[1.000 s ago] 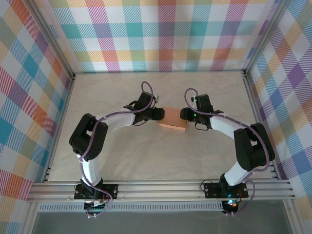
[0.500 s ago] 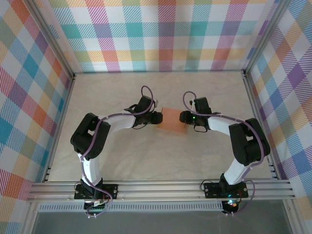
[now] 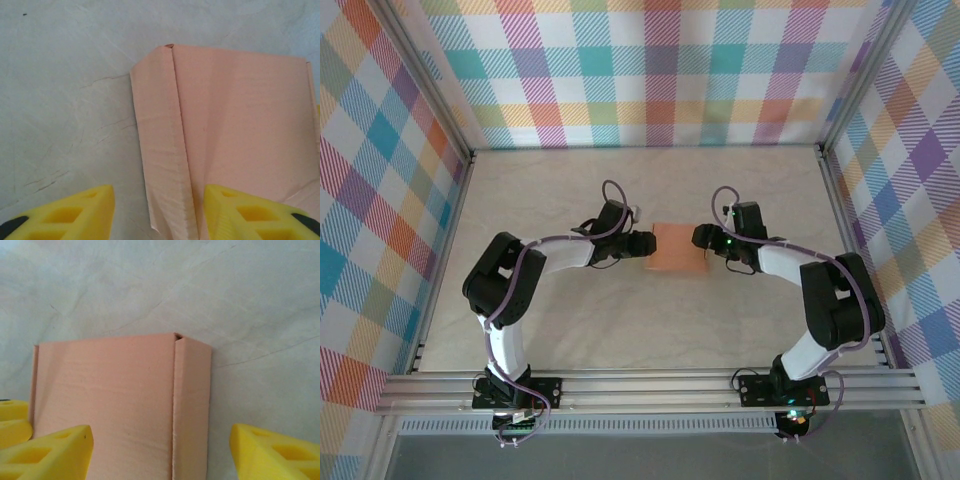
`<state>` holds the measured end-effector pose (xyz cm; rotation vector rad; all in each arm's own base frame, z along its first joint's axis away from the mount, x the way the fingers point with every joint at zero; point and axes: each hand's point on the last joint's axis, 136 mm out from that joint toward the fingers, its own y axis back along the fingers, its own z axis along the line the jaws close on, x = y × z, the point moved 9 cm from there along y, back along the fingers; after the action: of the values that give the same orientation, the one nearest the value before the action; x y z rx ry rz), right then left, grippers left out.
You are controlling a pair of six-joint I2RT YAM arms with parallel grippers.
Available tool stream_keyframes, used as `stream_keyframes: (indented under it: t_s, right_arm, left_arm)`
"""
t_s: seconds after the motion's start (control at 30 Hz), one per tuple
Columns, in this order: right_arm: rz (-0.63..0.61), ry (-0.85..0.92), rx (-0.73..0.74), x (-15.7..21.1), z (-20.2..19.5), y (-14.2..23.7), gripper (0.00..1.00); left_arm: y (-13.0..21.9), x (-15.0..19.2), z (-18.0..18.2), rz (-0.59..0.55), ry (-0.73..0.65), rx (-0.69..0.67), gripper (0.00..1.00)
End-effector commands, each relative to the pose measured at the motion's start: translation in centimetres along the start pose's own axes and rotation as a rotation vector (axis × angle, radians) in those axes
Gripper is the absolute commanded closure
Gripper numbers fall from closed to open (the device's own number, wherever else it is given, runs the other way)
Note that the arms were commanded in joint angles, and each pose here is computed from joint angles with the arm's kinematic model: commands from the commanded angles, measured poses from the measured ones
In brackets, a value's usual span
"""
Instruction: Fold the paper box
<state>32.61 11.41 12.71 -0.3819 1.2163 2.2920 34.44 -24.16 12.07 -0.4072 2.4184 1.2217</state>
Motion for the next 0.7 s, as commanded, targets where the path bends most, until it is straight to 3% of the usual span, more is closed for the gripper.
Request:
stream_keyframes:
  t_s: [0.0, 0.2, 0.47, 0.67]
  right_arm:
    - [-0.025, -0.049, -0.062, -0.1, 0.0, 0.5, 0.25]
    - [-0.014, -0.102, -0.097, 0.3, -0.9, 0.1, 0.24]
    - [-0.001, -0.113, -0.109, 0.6, -1.2, -0.4, 0.24]
    - [0.0, -0.118, -0.111, 0.7, -1.4, -0.5, 0.24]
  left_arm:
    - [1.3, -2.1, -0.7, -0.051, 0.032, 0.094, 0.46]
    - [0.4, -2.5, 0.1, -0.007, 0.059, 0.125, 0.44]
    - [-1.4, -2.1, 0.9, 0.059, 0.089, 0.143, 0.52]
    - [-1.5, -1.9, 1.7, 0.057, 0.11, 0.137, 0.64]
